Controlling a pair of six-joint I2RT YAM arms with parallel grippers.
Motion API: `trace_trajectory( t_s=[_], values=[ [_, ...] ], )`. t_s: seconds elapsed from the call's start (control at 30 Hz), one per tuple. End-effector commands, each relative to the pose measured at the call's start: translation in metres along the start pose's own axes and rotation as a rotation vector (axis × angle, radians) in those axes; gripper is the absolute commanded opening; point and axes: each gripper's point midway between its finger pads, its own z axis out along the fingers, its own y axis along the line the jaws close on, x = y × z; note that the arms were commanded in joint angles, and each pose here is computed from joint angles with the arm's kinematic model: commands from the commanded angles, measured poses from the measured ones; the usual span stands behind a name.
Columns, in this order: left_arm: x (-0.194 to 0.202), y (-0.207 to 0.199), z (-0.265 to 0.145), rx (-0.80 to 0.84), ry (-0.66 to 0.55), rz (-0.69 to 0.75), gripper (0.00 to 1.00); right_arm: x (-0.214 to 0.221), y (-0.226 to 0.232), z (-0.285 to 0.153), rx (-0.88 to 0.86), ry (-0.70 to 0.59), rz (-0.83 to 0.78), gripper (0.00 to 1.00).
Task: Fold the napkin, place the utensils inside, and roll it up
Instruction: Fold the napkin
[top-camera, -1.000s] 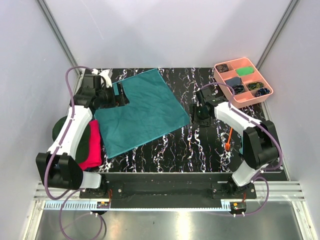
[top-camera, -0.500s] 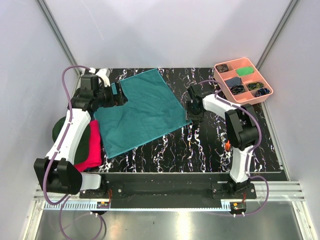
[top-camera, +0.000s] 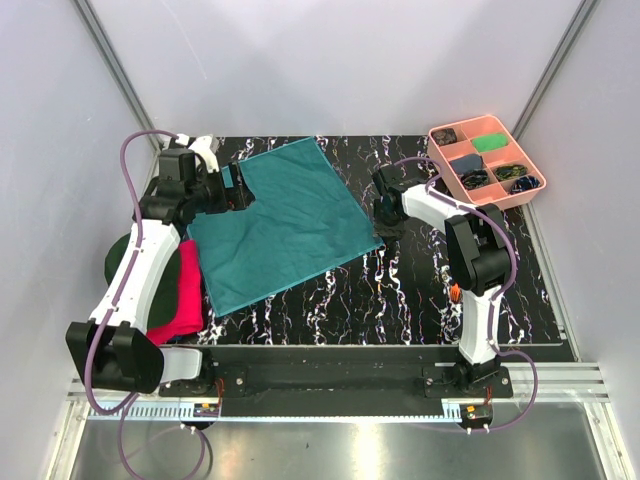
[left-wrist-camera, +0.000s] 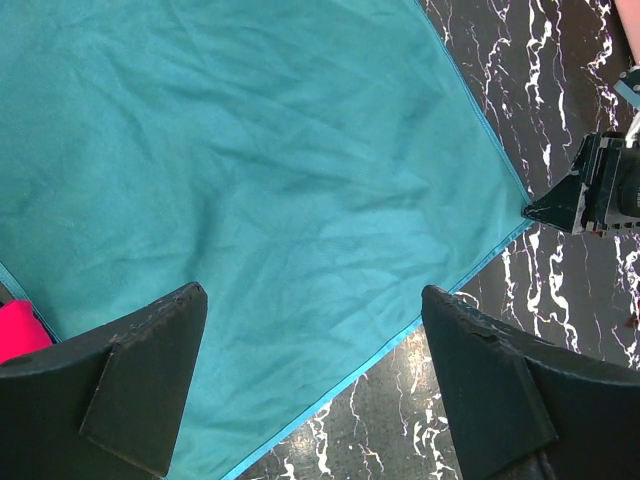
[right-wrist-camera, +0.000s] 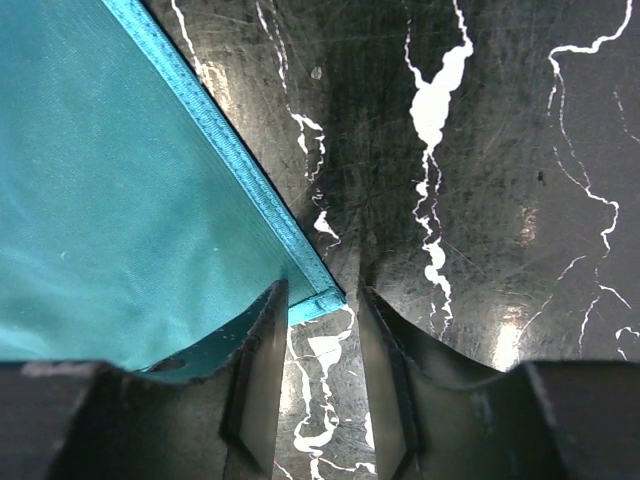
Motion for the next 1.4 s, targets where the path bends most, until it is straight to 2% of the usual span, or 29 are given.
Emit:
trace_trajectory(
  t_s=[0.0,0.13,0.23,0.47,0.5,0.57,0.7,0.93,1.2,1.3,1.37],
  values=[
    [-0.015,-0.007,-0.01,0.022,-0.071,0.031,0.9,0.008,-0.004,0.003,0.033,0.034,0.011,0.42],
    [-0.015,-0.008,-0.011,0.029,-0.074,0.031,0.9,0.016,-0.001,0.007,0.038,0.051,0.0,0.4],
    [-0.016,-0.008,-0.012,0.028,-0.077,0.032,0.9,0.021,-0.001,0.015,0.041,0.075,-0.001,0.34],
    [-0.018,-0.007,-0.013,0.02,-0.087,0.036,0.91,0.021,-0.002,0.015,0.043,0.078,0.004,0.14],
    [-0.018,-0.007,-0.013,0.017,-0.088,0.038,0.91,0.021,-0.002,0.015,0.043,0.076,0.001,0.07],
    [-0.018,-0.006,-0.014,0.012,-0.089,0.036,0.91,0.018,-0.003,0.012,0.047,0.067,0.0,0.0],
    [-0.018,-0.005,-0.014,0.008,-0.091,0.036,0.91,0.009,-0.02,0.002,0.055,0.043,0.04,0.0],
    [-0.018,-0.008,-0.014,0.026,-0.089,0.034,0.91,-0.03,-0.081,-0.062,0.086,-0.112,0.174,0.0],
    [-0.017,-0.016,-0.014,0.067,-0.084,0.021,0.91,-0.041,-0.151,-0.108,0.173,-0.185,0.282,0.0],
    [-0.017,-0.018,-0.015,0.077,-0.087,0.018,0.91,-0.048,-0.155,-0.12,0.192,-0.201,0.283,0.0],
    [-0.019,-0.019,-0.017,0.081,-0.095,0.02,0.91,-0.057,-0.142,-0.127,0.135,-0.211,0.3,0.0]
  ],
)
